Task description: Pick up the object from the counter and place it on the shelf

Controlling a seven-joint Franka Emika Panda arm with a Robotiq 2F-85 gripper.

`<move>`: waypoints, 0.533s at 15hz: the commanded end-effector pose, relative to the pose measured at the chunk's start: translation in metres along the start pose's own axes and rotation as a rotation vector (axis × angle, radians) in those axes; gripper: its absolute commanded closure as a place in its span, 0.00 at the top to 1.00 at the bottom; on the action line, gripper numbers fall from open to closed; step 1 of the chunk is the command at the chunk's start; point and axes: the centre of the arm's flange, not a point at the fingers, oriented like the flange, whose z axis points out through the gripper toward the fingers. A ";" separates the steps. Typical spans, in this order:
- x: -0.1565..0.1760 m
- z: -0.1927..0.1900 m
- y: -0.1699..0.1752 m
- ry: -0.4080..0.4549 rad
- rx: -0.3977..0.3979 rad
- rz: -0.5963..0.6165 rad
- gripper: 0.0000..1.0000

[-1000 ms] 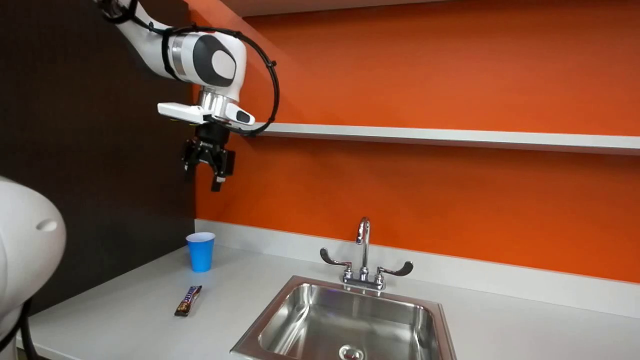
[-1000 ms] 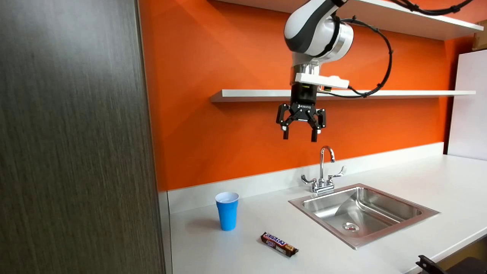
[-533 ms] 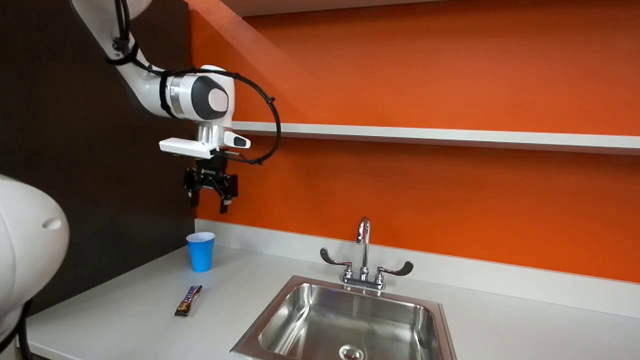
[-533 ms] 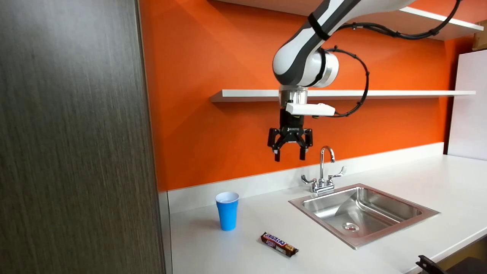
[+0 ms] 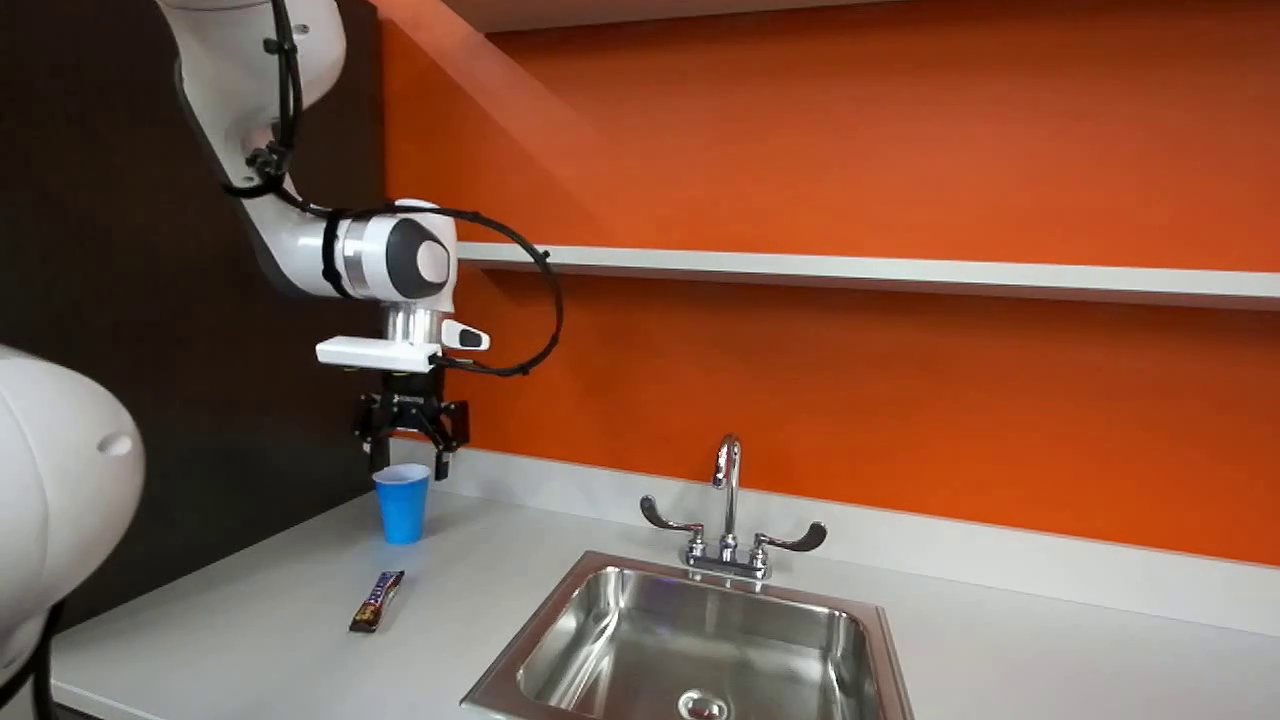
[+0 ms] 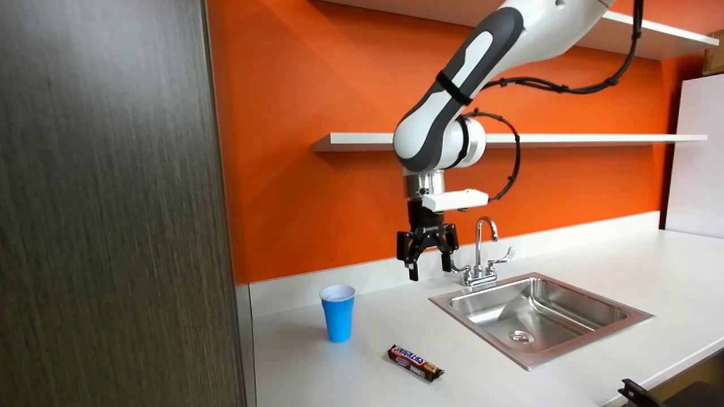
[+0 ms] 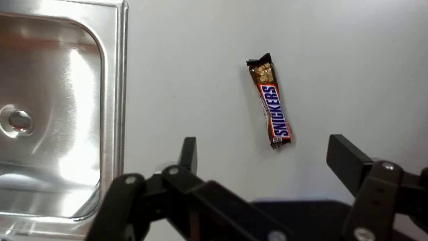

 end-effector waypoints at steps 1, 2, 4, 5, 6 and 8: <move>0.015 0.032 -0.003 -0.020 0.019 -0.073 1.00; 0.017 0.042 -0.005 -0.027 0.020 -0.083 1.00; 0.021 0.059 -0.007 -0.036 0.039 -0.113 1.00; 0.021 0.065 -0.009 -0.041 0.046 -0.127 1.00; 0.022 0.072 -0.012 -0.043 0.054 -0.140 1.00; 0.023 0.082 -0.017 -0.047 0.071 -0.162 1.00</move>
